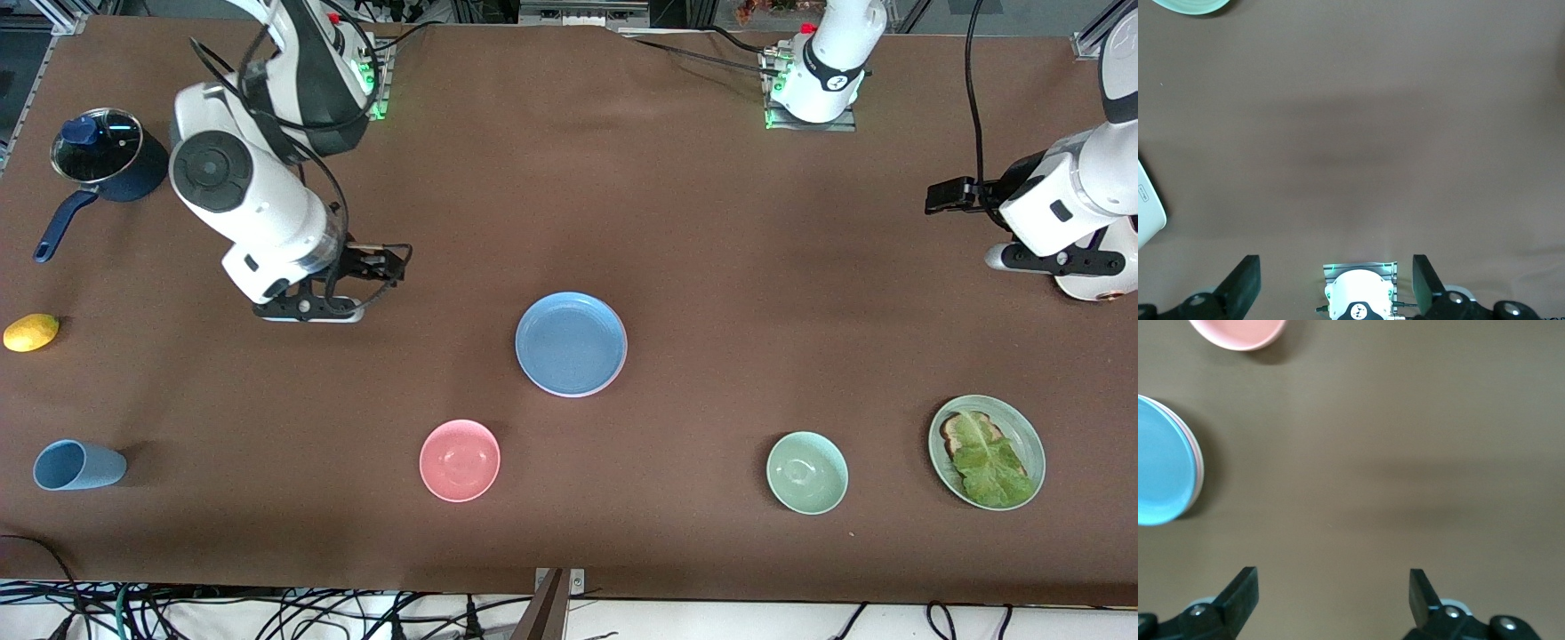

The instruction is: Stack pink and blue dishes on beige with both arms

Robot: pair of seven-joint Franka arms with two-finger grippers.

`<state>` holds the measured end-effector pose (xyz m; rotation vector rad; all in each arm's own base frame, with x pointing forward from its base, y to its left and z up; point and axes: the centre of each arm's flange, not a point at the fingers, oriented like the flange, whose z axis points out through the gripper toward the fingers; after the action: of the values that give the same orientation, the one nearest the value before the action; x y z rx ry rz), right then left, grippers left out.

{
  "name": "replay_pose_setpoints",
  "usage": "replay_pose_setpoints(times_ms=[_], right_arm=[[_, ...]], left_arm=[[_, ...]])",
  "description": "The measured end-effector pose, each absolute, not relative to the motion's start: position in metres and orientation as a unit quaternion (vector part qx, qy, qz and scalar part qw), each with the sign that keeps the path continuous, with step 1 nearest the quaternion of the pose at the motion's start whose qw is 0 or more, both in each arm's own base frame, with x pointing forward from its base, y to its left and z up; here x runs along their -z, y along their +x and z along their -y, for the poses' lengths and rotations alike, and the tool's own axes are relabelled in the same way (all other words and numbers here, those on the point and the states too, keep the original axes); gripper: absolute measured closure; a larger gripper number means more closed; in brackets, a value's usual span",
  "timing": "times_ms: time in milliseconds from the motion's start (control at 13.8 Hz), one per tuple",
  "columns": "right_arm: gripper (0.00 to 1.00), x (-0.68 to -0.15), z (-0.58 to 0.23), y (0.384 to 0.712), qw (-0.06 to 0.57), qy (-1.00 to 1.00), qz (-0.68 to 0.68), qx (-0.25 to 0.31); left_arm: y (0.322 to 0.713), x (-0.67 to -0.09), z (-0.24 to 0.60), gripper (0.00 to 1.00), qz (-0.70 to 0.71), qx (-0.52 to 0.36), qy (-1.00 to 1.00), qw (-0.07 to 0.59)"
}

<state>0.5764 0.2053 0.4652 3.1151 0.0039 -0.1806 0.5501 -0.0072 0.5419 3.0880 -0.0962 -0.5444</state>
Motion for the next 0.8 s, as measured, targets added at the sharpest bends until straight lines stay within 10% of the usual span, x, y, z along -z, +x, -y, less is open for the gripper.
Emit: replay_pose_setpoints(times_ms=[800], right_arm=[[0.0,-0.618,0.05,0.535,0.005,0.999,0.016,0.032]], left_arm=[[0.552,-0.548,0.008,0.0,0.032,0.153,0.988,0.001]])
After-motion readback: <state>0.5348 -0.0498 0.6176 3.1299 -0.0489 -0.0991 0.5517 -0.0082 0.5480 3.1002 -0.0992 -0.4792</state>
